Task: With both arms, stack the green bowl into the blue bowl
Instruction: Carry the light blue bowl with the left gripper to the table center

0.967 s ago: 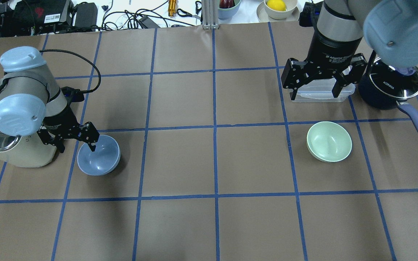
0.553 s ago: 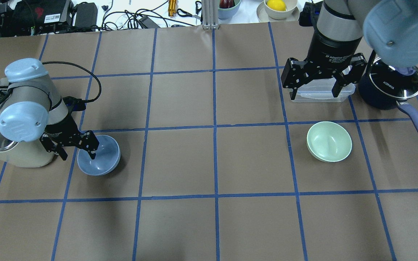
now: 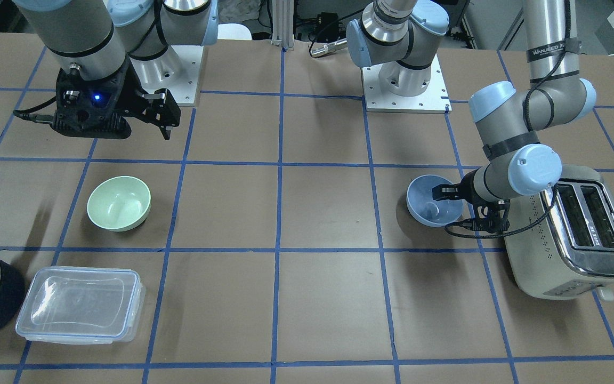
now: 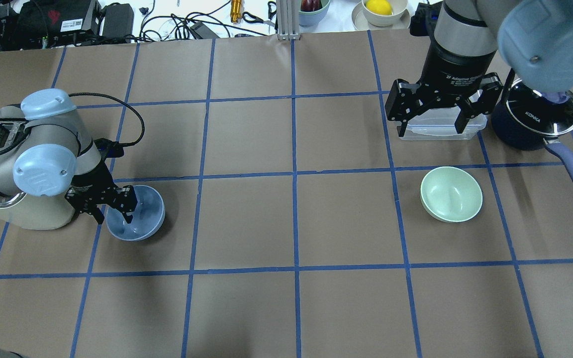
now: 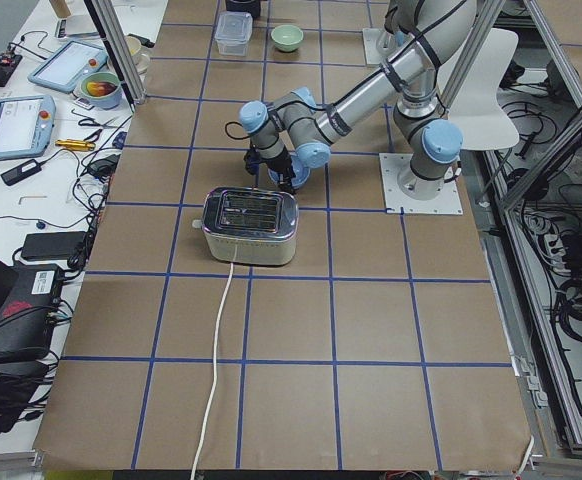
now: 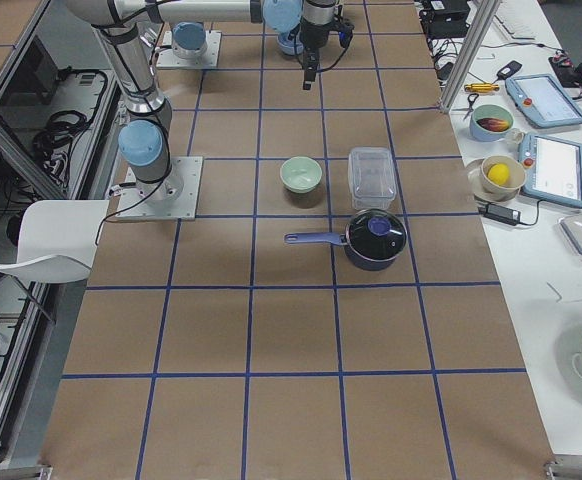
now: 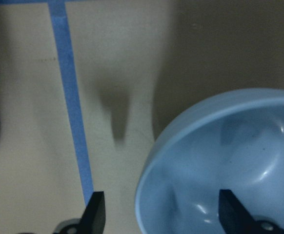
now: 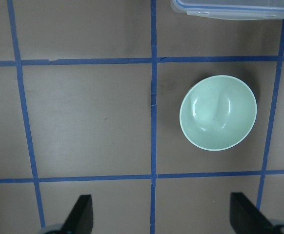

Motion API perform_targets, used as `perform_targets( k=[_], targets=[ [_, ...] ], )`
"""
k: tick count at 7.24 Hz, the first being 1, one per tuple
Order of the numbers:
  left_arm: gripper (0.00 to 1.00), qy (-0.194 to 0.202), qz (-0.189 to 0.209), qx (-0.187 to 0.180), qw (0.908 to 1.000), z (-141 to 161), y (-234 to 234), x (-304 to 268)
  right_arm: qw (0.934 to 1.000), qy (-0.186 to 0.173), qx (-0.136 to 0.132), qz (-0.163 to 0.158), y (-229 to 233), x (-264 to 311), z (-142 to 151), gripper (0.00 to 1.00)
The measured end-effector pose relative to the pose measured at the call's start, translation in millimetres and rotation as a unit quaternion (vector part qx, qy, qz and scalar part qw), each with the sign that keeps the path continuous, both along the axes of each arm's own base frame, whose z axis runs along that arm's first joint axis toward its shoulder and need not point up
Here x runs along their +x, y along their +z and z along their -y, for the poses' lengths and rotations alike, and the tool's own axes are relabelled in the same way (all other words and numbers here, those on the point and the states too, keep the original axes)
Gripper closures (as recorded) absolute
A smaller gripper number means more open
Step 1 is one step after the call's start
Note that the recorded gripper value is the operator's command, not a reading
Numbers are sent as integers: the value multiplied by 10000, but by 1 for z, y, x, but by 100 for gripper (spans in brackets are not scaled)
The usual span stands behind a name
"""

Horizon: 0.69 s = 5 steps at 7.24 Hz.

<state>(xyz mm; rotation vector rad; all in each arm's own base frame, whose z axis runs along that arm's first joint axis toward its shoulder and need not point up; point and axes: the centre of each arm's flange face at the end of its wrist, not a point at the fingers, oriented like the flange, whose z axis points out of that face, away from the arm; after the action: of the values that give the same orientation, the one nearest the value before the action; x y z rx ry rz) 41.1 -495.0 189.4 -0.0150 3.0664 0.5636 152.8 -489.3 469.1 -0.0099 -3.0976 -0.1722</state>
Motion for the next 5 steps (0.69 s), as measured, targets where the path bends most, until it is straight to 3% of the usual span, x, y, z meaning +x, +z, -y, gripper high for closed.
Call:
perform_targets(
  k=[5],
  targets=[
    [100, -57, 299, -337, 9990, 28, 31, 7, 10000, 0, -6, 0, 0, 0, 0, 0]
  ],
)
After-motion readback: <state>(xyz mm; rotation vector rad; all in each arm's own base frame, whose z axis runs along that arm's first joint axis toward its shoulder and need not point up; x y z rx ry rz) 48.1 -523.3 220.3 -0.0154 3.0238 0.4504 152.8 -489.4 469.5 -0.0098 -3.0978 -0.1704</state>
